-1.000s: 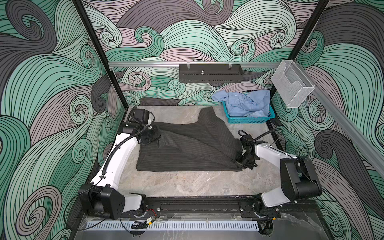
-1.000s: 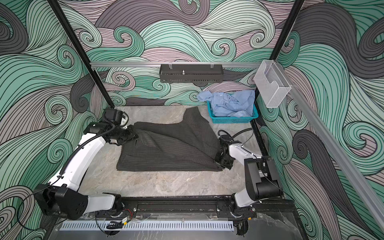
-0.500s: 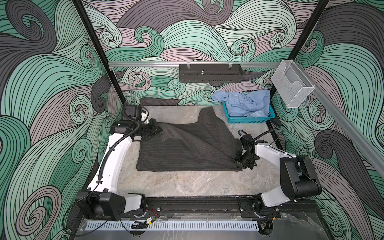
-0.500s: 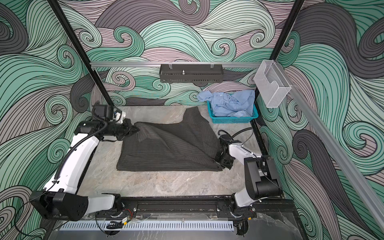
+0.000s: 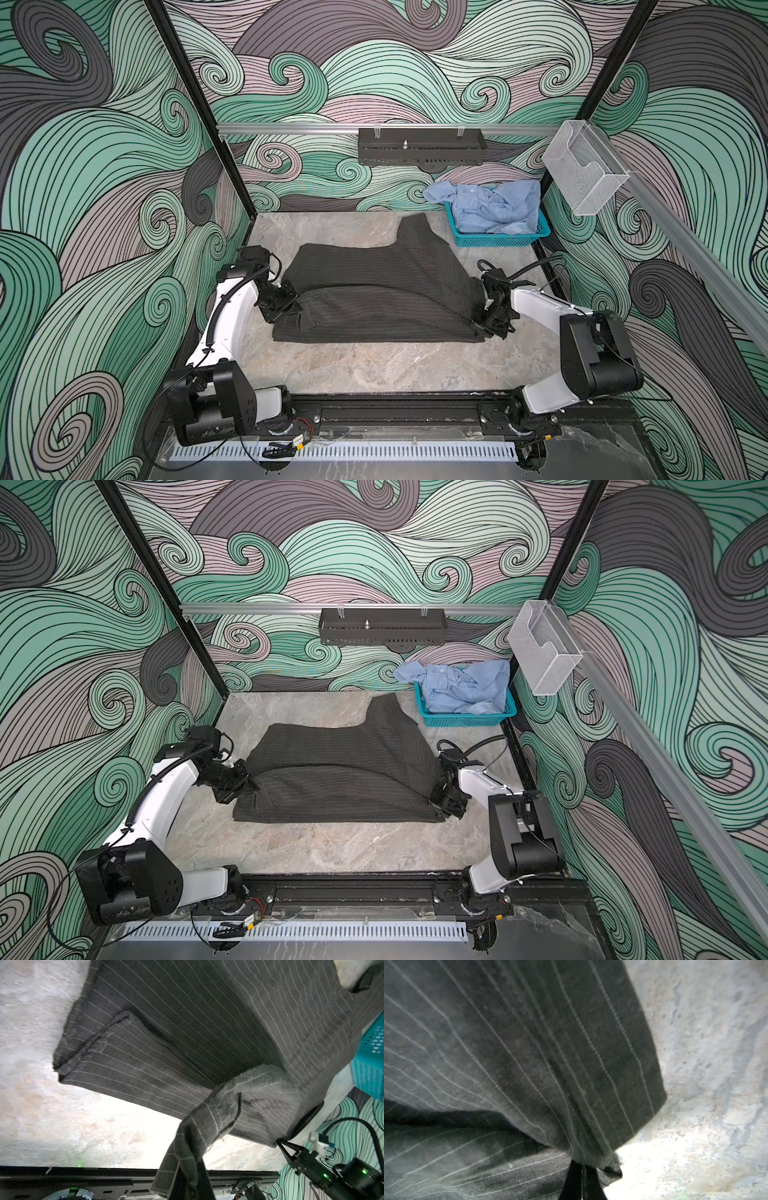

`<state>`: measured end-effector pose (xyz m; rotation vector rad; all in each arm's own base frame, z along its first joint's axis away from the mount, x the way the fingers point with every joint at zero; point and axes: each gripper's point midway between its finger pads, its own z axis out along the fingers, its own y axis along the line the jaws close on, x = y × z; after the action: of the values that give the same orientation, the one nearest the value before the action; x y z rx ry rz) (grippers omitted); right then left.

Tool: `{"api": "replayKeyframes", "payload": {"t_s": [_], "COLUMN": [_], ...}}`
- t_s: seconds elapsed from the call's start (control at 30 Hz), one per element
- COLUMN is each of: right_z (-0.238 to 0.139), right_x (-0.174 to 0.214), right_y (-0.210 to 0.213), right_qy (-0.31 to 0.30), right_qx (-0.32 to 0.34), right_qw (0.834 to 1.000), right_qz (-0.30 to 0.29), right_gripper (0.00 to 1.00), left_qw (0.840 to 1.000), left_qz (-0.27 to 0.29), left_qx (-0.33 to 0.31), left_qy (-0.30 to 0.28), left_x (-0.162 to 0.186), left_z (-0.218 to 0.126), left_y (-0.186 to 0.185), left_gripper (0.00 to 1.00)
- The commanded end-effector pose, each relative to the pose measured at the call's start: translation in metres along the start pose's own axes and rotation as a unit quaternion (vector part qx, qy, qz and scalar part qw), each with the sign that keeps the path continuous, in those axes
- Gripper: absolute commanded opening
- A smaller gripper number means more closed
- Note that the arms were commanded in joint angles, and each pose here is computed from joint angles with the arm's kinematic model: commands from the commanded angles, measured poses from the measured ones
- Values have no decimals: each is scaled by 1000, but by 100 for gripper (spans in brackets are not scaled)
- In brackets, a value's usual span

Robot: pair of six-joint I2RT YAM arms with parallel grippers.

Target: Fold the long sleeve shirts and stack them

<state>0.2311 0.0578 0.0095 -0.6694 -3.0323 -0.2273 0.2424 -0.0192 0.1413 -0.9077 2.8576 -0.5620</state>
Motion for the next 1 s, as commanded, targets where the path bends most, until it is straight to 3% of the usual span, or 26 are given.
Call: {"api": "replayKeyframes", "payload": {"t_s": [0.0,0.2,0.43,0.63,0.83,0.97], "right_z": [11,10,0,-4,0,6], "right_x": [1,2,-1,-4,-5,-5], "right_y": [-21,-16,-7,-2,-7,-7], "right_qy": [0,5,-7,-9,-4,3], "right_qx": [40,28,4,-1,15,19], "right_qw": [999,1000,1000,1000,1000,1000], "right_qz": [4,-1,-8,-6,-7,-2], "right_gripper": [0,0,0,0,0,0], "left_qw": [998,996,999,999,988,987], "left_qz": [-4,-2,26,30,78,80], "left_qx": [-68,-94,21,45,132,138], "left_qy": [-4,-1,-23,6,18,12], "left_x": [-7,-14,-29,-51,-27,-1], "left_z": [1,7,4,12,-35,-63], "left_y": [25,32,-16,-51,-104,-95], "left_gripper": [0,0,5,0,0,0]}}
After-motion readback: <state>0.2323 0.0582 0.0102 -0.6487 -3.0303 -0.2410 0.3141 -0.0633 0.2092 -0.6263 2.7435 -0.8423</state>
